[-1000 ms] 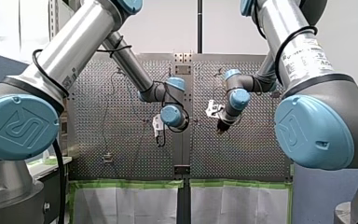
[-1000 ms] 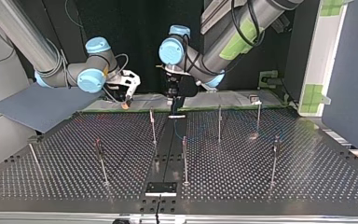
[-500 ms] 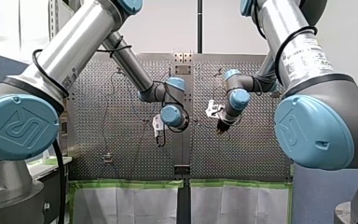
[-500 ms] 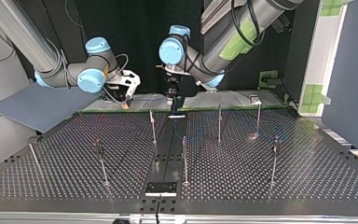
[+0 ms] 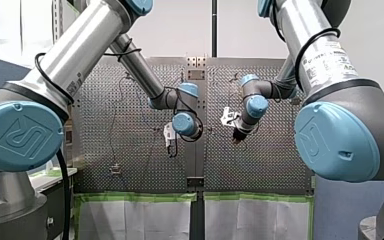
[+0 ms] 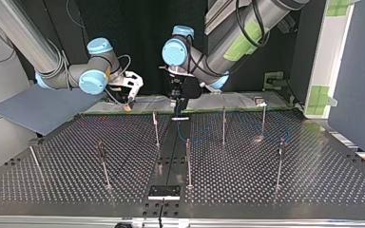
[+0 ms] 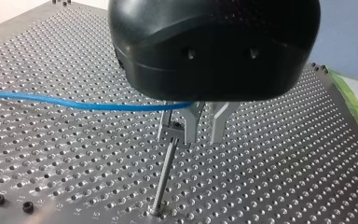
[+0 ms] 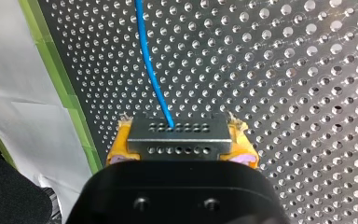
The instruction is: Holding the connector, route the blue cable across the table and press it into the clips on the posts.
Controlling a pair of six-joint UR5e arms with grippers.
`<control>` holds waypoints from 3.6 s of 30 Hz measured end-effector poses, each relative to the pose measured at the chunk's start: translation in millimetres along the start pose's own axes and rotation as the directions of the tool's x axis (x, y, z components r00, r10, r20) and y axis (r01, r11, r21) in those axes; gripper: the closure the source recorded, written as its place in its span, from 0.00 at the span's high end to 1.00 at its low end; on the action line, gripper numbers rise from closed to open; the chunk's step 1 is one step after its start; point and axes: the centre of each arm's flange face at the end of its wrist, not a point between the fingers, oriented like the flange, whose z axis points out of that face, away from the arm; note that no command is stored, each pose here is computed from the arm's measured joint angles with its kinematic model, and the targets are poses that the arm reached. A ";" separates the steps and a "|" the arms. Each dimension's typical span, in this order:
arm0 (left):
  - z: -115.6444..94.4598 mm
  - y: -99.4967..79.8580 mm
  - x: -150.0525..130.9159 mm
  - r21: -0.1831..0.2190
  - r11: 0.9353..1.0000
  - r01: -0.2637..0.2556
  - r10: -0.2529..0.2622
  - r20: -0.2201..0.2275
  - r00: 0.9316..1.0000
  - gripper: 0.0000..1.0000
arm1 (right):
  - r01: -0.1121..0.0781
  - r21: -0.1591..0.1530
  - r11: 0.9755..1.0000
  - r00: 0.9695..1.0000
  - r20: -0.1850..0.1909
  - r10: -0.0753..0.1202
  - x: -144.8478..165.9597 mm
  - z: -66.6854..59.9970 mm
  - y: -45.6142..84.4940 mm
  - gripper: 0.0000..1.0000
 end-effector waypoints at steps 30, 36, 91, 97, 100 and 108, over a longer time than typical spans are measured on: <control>24.4 12.0 23.4 -0.062 0.998 0.014 -0.009 0.077 0.997 0.20 | 0.109 0.014 0.994 0.979 -0.172 -0.105 50.4 -49.0 -34.5 0.00; 29.4 17.9 23.5 -0.066 0.998 0.016 -0.011 0.079 0.997 0.00 | 0.109 0.015 0.994 0.980 -0.168 -0.105 44.8 -47.2 -34.2 0.00; 99.2 21.1 11.3 -0.034 0.998 -0.060 0.061 0.039 0.997 1.00 | 0.060 0.031 0.998 0.973 -0.224 -0.052 49.7 -3.4 34.6 0.00; 89.2 17.4 15.6 -0.058 0.991 -0.120 0.119 -0.008 0.993 1.00 | 0.059 0.026 0.998 0.974 -0.221 -0.052 50.1 -3.5 37.6 0.00; 85.8 18.7 17.1 -0.076 0.988 -0.134 0.132 -0.031 0.991 1.00 | 0.059 0.025 0.998 0.974 -0.220 -0.052 50.1 -3.5 38.3 0.00; 66.1 2.1 4.0 -0.084 0.986 -0.141 0.137 -0.051 0.989 1.00 | 0.058 0.023 0.998 0.975 -0.214 -0.052 49.6 -3.9 39.5 0.00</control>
